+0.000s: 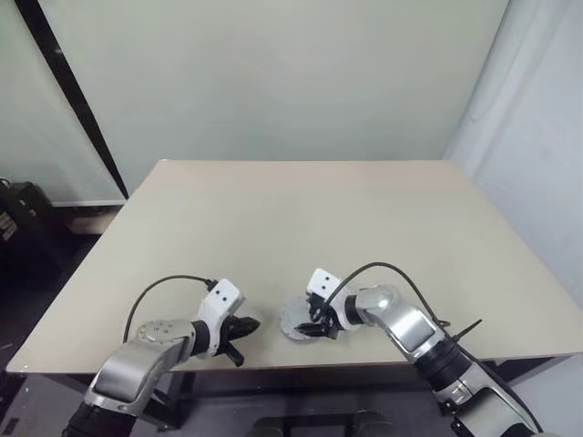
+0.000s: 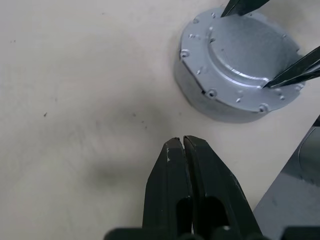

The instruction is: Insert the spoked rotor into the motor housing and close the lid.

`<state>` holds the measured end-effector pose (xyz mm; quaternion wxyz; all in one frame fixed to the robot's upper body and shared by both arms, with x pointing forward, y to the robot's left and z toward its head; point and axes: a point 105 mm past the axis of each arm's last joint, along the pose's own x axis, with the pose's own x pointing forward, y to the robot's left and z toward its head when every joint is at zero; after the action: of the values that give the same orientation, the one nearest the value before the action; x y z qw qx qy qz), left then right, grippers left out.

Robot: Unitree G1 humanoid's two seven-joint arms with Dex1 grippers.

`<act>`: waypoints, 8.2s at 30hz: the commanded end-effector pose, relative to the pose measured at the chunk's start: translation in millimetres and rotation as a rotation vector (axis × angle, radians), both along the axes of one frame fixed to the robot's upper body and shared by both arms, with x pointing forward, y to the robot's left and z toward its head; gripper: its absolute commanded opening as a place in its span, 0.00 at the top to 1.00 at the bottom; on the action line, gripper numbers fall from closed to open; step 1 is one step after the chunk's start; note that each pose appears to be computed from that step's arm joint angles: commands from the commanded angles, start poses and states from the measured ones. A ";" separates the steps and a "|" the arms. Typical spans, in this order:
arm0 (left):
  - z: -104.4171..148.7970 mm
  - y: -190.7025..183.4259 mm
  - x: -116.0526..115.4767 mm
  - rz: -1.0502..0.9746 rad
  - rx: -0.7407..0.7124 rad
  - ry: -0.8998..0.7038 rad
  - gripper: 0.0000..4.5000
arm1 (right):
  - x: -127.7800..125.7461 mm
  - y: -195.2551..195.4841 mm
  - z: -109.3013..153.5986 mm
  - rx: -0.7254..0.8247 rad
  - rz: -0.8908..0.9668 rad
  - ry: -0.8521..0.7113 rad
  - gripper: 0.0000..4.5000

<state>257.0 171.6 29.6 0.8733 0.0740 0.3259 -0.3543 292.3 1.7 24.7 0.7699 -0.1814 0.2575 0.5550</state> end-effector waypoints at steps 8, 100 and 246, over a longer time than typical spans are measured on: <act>12.6 -0.3 5.0 -0.001 -0.003 -0.055 1.00 | -0.3 2.4 -0.9 -0.057 0.008 -0.020 0.29; -23.7 -56.2 14.4 -0.118 -0.030 0.035 1.00 | 19.1 -48.9 6.9 0.557 -0.659 0.952 0.01; 18.0 -36.8 24.6 0.495 -1.328 0.401 0.56 | 6.3 6.9 66.1 0.896 -0.476 0.999 0.00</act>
<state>274.3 129.3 36.4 0.6965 -0.6238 0.2309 -0.2689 298.0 -8.9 65.5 0.6609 0.4960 0.4021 0.3944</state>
